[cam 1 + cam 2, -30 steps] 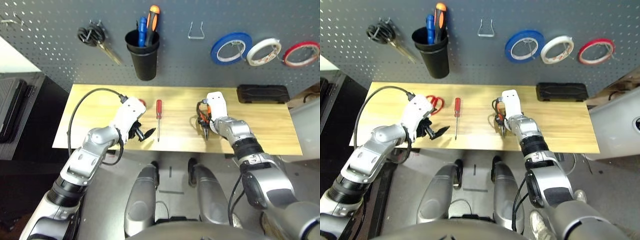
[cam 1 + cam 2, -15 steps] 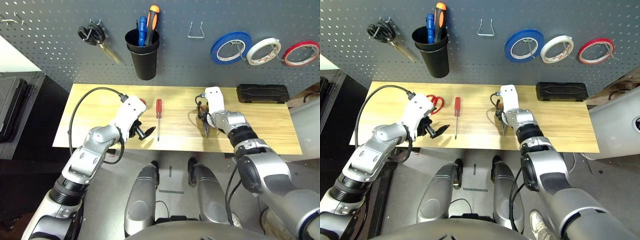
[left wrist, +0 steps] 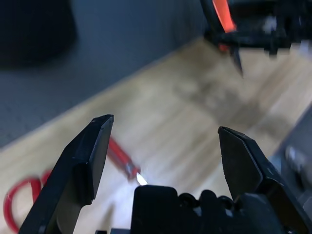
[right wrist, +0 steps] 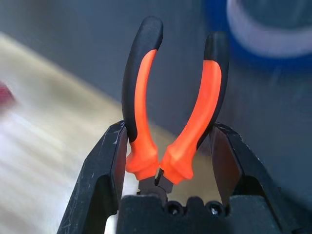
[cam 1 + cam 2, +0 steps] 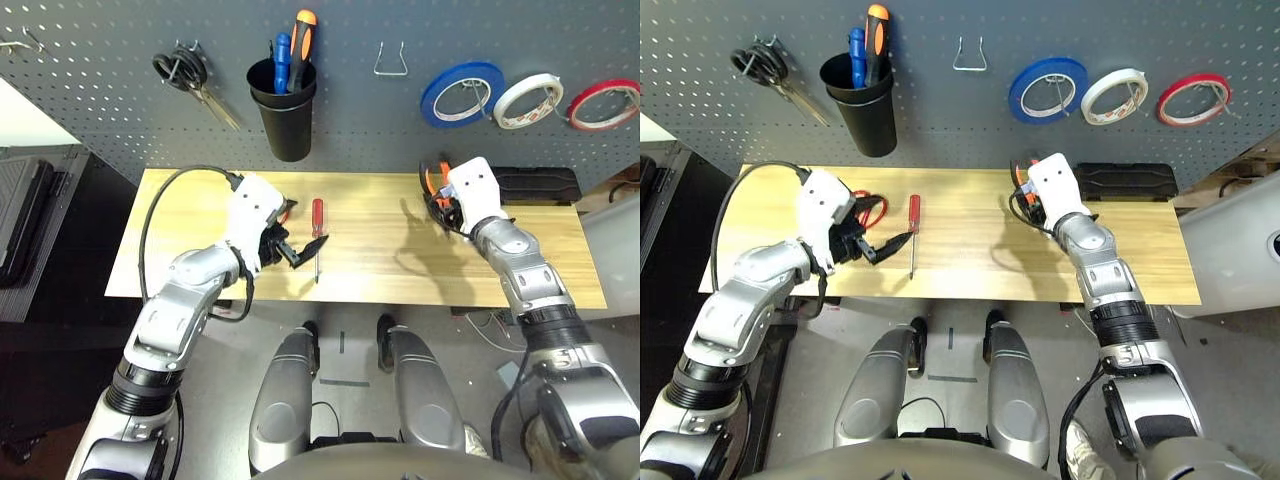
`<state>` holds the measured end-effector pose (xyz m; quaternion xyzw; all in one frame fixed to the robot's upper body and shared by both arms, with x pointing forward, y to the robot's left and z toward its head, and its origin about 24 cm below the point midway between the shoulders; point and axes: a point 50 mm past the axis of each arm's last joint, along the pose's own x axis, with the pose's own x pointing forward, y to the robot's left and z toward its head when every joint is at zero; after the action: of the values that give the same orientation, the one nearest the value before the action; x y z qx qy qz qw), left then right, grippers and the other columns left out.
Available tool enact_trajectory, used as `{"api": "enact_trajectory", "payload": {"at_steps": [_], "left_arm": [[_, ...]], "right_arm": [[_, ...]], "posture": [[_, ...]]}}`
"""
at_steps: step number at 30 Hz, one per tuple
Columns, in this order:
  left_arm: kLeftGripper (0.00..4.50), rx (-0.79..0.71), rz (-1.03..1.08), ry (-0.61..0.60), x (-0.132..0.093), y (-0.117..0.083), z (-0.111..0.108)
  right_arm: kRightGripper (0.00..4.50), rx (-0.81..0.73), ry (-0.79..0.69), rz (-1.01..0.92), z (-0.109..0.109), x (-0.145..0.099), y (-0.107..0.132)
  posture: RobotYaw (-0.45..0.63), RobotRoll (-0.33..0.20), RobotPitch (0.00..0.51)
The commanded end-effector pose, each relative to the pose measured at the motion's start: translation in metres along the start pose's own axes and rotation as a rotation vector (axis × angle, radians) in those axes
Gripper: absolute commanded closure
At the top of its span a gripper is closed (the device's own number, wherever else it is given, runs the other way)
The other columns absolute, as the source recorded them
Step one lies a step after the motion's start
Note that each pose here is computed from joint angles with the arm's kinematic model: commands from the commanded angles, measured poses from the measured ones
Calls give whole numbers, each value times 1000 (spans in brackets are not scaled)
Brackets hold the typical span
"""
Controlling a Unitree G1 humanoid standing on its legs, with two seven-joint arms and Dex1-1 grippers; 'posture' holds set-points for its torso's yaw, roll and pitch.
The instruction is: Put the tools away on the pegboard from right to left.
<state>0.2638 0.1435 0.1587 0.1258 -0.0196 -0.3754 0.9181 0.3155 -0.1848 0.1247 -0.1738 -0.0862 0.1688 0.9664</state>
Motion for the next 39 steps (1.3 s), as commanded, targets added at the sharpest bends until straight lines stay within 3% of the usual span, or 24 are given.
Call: {"api": "enact_trajectory", "payload": {"at_steps": [1, 12, 19, 30, 39], "left_arm": [[0, -17, -16, -93, -2, -4, 17], [0, -36, -5, -221, -6, 1, 47], [0, -50, 3, -271, -6, 3, 60], [0, -52, 4, -253, -3, 4, 59], [0, -48, 18, -243, -4, 3, 58]], "right_arm": [[1747, -33, -127, 17, 17, -13, -4], [1747, -147, -415, -38, 55, -29, -18], [1747, -149, -586, -118, 95, -11, -20], [1747, -66, -788, -152, 150, 24, -6], [1747, -34, -846, -151, 163, 43, 1]], "posture": [[210, 0, 296], [195, 0, 288], [183, 0, 283], [187, 0, 282], [223, 0, 288]]}}
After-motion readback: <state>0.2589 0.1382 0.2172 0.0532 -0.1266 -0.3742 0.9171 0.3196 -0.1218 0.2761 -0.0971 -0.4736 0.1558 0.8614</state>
